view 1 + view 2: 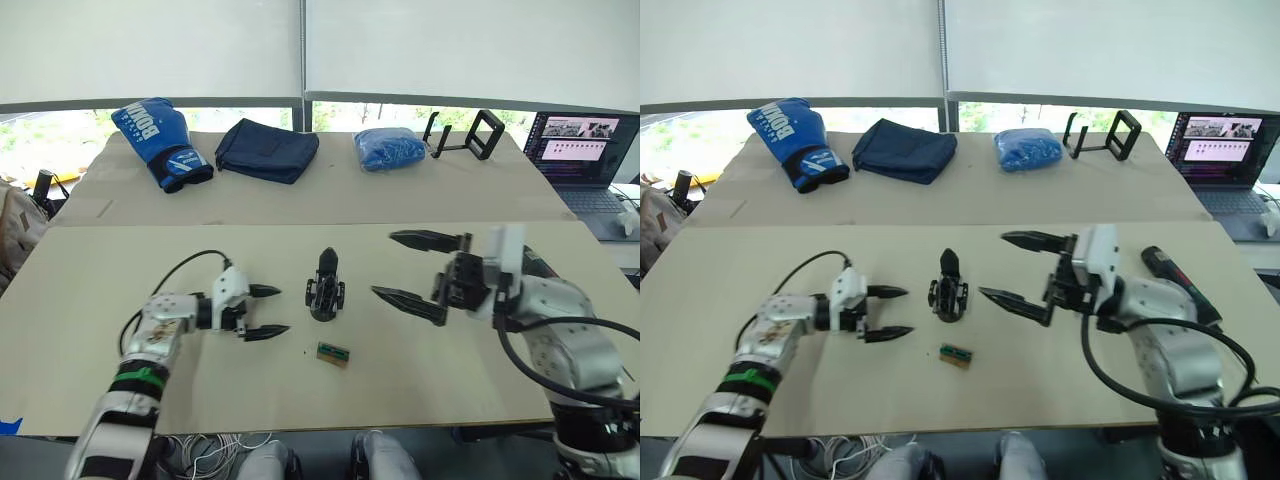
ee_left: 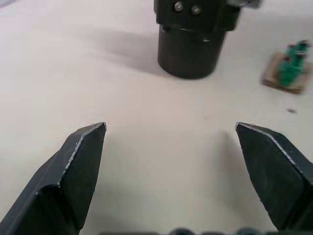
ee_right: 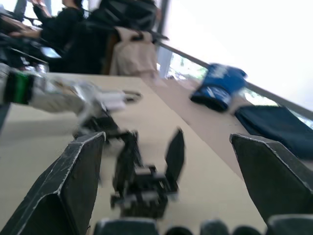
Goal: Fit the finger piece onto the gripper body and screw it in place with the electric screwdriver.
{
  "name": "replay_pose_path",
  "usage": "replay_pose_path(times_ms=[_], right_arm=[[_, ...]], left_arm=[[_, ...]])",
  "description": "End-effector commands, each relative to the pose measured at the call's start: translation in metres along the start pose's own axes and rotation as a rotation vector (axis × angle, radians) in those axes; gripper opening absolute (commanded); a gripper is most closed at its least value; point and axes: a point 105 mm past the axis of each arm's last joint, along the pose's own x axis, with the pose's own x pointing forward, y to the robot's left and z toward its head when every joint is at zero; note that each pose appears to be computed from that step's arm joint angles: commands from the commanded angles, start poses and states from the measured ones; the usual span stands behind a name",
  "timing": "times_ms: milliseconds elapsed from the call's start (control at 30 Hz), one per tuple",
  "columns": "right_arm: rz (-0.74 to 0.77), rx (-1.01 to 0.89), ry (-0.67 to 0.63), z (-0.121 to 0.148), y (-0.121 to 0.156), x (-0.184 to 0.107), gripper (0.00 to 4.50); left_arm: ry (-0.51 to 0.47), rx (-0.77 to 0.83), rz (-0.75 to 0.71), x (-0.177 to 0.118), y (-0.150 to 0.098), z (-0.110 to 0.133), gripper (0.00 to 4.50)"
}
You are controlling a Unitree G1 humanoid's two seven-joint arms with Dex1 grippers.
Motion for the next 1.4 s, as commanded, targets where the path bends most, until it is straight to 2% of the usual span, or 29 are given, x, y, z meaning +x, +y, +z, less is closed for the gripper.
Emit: replay_pose_path(times_ms=[33,200,300,400,533,600,700,800,933,1067,1167,1233,1267,1300,1400], right_arm=[[-0.236,-0.069,0.082,0.001,-0.020,-0.055,4.50],[-0.558,-0.115,0.233,-0.014,-0.026,-0.135,4.50],[-0.704,-0.120,0.293,-0.018,-0.016,-0.173,4.50],[-0.903,-0.065,0.297,-0.022,-0.001,-0.209,4.50],[-0.966,0.021,0.358,-0.038,0.027,-0.225,4.50],[-1.020,0.043,0.360,-0.040,0.028,-0.231,4.50],[-1.122,0.068,0.358,-0.039,0.016,-0.241,4.50],[-1.093,0.119,0.422,-0.043,-0.003,-0.240,4.50],[-0.979,0.152,0.499,-0.047,-0.034,-0.234,4.50],[-0.909,0.254,0.641,-0.062,-0.067,-0.245,4.50],[-0.904,0.242,0.778,-0.069,-0.101,-0.260,4.50],[-0.850,0.297,0.818,-0.075,-0.109,-0.259,4.50],[-0.825,0.303,0.921,-0.085,-0.111,-0.263,4.50],[-0.824,0.306,0.951,-0.086,-0.120,-0.265,4.50],[-0.761,0.404,0.962,-0.090,-0.129,-0.255,4.50]], left_arm=[[-0.099,0.070,0.026,-0.019,-0.004,0.038,4.47],[-0.159,0.020,0.005,-0.018,-0.021,0.065,4.47],[-0.283,0.040,-0.035,-0.018,-0.033,0.095,4.47],[-0.283,0.075,-0.049,-0.019,-0.036,0.110,4.47],[-0.353,0.078,-0.043,-0.020,-0.032,0.138,4.47],[-0.391,0.060,-0.042,-0.019,-0.031,0.149,4.47],[-0.427,0.042,-0.040,-0.016,-0.031,0.161,4.47],[-0.448,0.021,-0.043,-0.011,-0.033,0.169,4.47],[-0.440,0.022,-0.049,-0.006,-0.035,0.168,4.47],[-0.413,0.017,-0.092,-0.002,-0.042,0.164,4.47],[-0.420,0.022,-0.091,-0.001,-0.044,0.166,4.47],[-0.420,0.023,-0.087,-0.001,-0.044,0.166,4.47],[-0.420,0.023,-0.085,-0.001,-0.044,0.166,4.47],[-0.419,0.021,-0.083,0.000,-0.045,0.164,4.47],[-0.414,0.028,-0.081,0.002,-0.046,0.163,4.47]])
